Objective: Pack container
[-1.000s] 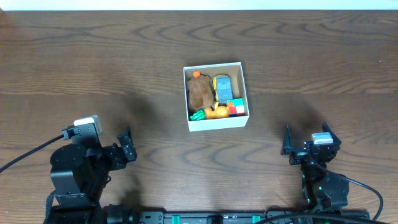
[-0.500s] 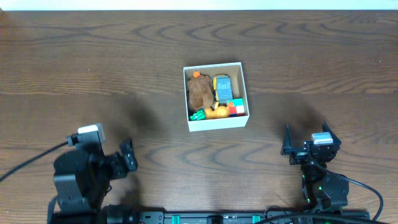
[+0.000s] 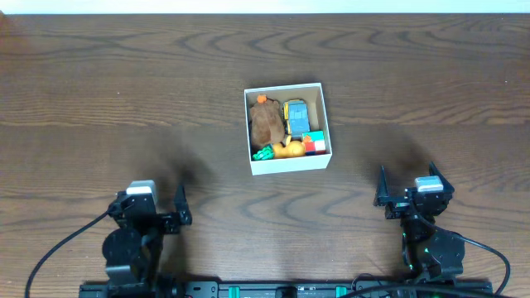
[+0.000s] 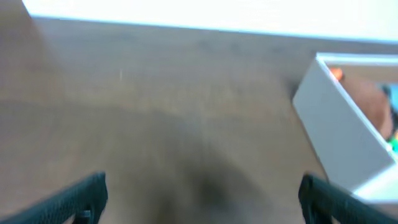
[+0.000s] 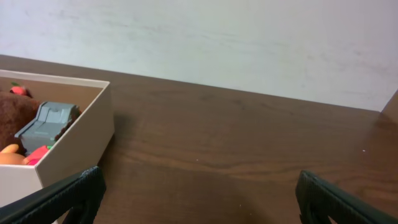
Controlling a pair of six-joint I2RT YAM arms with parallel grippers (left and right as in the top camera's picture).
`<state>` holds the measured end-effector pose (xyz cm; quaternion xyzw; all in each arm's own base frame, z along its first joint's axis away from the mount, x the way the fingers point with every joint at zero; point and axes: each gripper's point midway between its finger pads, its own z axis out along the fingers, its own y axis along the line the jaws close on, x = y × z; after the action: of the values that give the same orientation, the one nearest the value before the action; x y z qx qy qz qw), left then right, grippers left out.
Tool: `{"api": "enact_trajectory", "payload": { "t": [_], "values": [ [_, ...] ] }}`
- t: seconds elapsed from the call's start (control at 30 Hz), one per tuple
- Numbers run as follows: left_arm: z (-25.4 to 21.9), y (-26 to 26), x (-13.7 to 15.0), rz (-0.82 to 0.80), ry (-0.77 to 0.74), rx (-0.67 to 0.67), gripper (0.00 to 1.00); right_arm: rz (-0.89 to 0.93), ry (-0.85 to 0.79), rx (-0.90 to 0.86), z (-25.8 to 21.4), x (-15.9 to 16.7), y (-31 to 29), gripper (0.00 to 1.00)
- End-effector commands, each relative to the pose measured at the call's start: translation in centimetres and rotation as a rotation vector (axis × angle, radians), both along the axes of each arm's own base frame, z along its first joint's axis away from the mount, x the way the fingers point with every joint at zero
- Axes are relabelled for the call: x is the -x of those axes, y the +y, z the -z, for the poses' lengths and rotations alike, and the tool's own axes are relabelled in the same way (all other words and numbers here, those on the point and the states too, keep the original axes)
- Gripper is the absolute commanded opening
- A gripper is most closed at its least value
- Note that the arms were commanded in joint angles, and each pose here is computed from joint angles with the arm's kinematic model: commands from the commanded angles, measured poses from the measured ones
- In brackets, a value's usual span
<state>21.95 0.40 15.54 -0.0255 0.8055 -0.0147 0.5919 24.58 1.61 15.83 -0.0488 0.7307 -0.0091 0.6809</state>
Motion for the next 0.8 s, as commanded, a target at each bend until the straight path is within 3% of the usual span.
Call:
{"api": "enact_trajectory", "payload": {
  "t": [0.0, 0.23, 0.77],
  "values": [
    [0.0, 0.3, -0.9, -0.004, -0.077, -0.041, 0.98, 0.002, 0.0, 0.002, 0.1, 0.0, -0.1, 0.99],
    [-0.8, 0.5, -2.3, 0.001, -0.207, -0.112, 0.98, 0.002, 0.0, 0.002, 0.1, 0.0, -0.1, 0.99],
    [1.8, 0.8, -2.4, -0.012, -0.15, -0.112, 0.98, 0.002, 0.0, 0.002, 0.1, 0.0, -0.1, 0.99]
  ]
}}
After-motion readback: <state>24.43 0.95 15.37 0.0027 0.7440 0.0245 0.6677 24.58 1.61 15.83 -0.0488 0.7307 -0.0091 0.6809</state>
